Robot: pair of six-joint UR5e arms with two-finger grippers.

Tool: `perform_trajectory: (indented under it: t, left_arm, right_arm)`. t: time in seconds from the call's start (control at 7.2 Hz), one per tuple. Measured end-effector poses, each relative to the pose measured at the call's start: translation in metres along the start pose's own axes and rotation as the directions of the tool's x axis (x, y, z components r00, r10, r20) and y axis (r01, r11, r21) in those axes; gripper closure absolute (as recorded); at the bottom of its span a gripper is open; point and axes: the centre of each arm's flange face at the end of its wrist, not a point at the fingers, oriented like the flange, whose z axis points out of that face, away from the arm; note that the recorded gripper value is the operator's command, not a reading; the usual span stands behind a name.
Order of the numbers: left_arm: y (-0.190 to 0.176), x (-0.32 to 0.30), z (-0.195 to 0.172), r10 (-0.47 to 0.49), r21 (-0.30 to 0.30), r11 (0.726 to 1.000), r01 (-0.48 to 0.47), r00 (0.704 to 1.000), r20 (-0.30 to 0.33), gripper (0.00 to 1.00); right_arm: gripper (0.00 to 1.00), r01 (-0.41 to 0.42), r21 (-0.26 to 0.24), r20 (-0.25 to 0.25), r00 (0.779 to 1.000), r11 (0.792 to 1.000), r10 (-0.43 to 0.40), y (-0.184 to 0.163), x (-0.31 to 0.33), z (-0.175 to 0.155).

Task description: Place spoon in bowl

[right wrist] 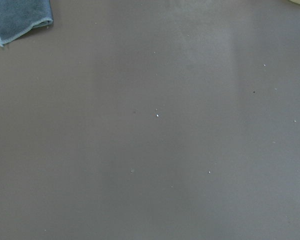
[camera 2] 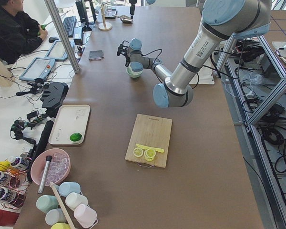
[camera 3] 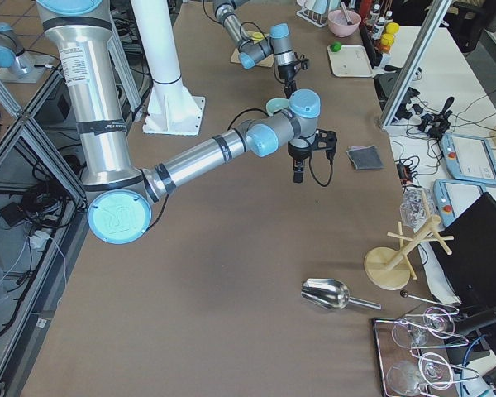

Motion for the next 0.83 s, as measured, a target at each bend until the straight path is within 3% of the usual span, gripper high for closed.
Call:
perform_trajectory:
  t: [0.14,0.42,0.69,0.83]
  left_arm:
    - [-0.015,-0.005,-0.025,-0.01,0.018,1.0,0.009,1.0,0.027,0.02]
    - [-0.039,-0.042,-0.072,0.107,0.023,0.994,-0.111,0.985,0.133,0.02]
    - [-0.065,-0.142,-0.144,0.247,-0.044,0.969,-0.244,0.947,0.205,0.02]
    - [-0.082,-0.217,-0.202,0.296,-0.088,0.955,-0.283,0.929,0.22,0.02]
  right_arm:
    - [0.0,-0.008,-0.002,-0.002,1.0,1.0,0.008,0.006,0.009,-0.002]
    - [0.0,-0.042,-0.002,-0.013,0.999,0.999,0.042,0.025,0.04,-0.012]
    - [0.0,-0.044,-0.01,-0.03,0.999,0.999,0.043,0.04,0.077,-0.015]
    - [0.0,-0.015,-0.017,-0.044,0.999,1.0,0.014,0.045,0.099,-0.015]
